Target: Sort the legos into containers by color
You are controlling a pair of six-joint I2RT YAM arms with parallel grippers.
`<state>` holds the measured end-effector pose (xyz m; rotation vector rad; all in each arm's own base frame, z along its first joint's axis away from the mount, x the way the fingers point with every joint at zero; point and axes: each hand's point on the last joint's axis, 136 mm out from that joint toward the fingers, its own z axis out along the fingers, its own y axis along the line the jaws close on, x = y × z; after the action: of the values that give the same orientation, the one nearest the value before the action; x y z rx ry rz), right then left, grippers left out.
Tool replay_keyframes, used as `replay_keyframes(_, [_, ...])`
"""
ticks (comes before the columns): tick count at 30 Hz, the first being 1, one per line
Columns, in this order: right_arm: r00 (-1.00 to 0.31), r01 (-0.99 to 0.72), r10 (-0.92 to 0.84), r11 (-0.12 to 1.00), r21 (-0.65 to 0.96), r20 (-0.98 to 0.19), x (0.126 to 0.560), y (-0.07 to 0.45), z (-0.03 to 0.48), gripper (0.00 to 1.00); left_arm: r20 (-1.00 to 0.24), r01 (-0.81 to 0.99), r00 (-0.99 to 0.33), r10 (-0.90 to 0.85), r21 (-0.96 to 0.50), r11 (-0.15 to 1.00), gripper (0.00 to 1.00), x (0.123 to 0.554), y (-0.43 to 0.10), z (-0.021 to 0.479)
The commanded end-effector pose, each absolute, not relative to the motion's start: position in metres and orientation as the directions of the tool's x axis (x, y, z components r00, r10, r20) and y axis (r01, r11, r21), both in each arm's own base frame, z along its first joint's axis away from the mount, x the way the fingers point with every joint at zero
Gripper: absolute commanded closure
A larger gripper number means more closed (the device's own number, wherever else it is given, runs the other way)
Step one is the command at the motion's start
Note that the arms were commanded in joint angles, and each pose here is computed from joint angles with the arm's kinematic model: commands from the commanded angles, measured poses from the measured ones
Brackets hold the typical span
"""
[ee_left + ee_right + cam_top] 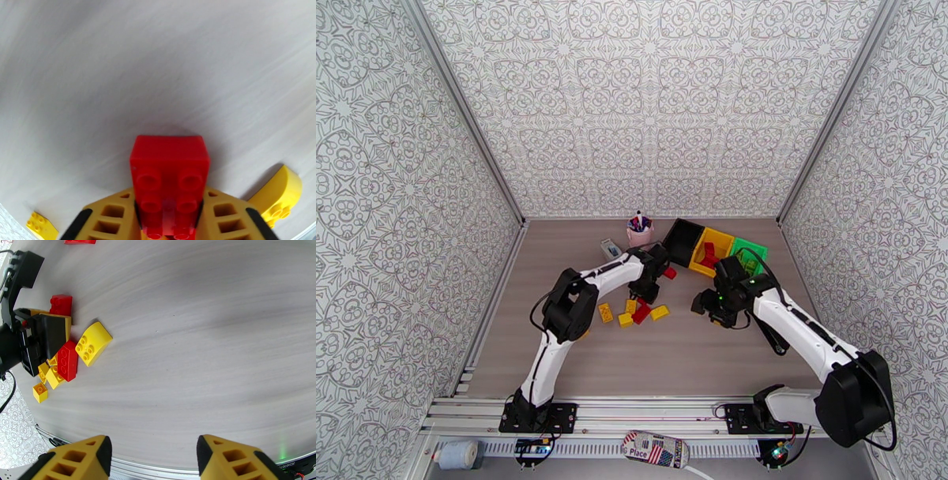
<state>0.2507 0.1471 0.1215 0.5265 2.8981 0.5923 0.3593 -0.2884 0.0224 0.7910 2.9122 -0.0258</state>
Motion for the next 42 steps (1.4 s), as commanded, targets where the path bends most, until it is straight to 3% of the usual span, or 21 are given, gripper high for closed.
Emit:
replay_keyframes(1, [-0.922, 0.305, 0.38, 0.831, 0.465, -0.075, 0.267, 0.161, 0.133, 0.38, -0.259, 0.485, -0.851, 0.457, -0.054, 0.873, 0.74, 0.364, -0.302, 0.079])
replay_keyframes(9, [-0.904, 0.302, 0.425, 0.699, 0.648, -0.037, 0.313, 0.204, 0.152, 0.33, -0.446, 0.481, -0.822, 0.353, -0.214, 0.85, 0.74, 0.355, -0.319, 0.175])
replay_keyframes(21, [-0.88, 0.239, 0.475, 0.462, 0.854, -0.01, 0.361, 0.246, 0.204, 0.31, -0.397, 0.423, -0.884, 0.245, -0.461, 0.78, 0.75, 0.302, -0.306, 0.19])
replay_keyframes(36, [-0.945, 0.211, 0.323, 0.492, 0.845, 0.048, 0.335, 0.299, 0.198, 0.43, -0.378, 0.449, -0.882, 0.28, -0.499, 0.741, 0.75, 0.294, -0.308, 0.2])
replay_keyframes(42, [-0.951, 0.22, 0.299, 0.485, 0.846, 0.076, 0.327, 0.305, 0.191, 0.56, -0.384, 0.441, -0.884, 0.266, -0.496, 0.748, 0.75, 0.296, -0.304, 0.202])
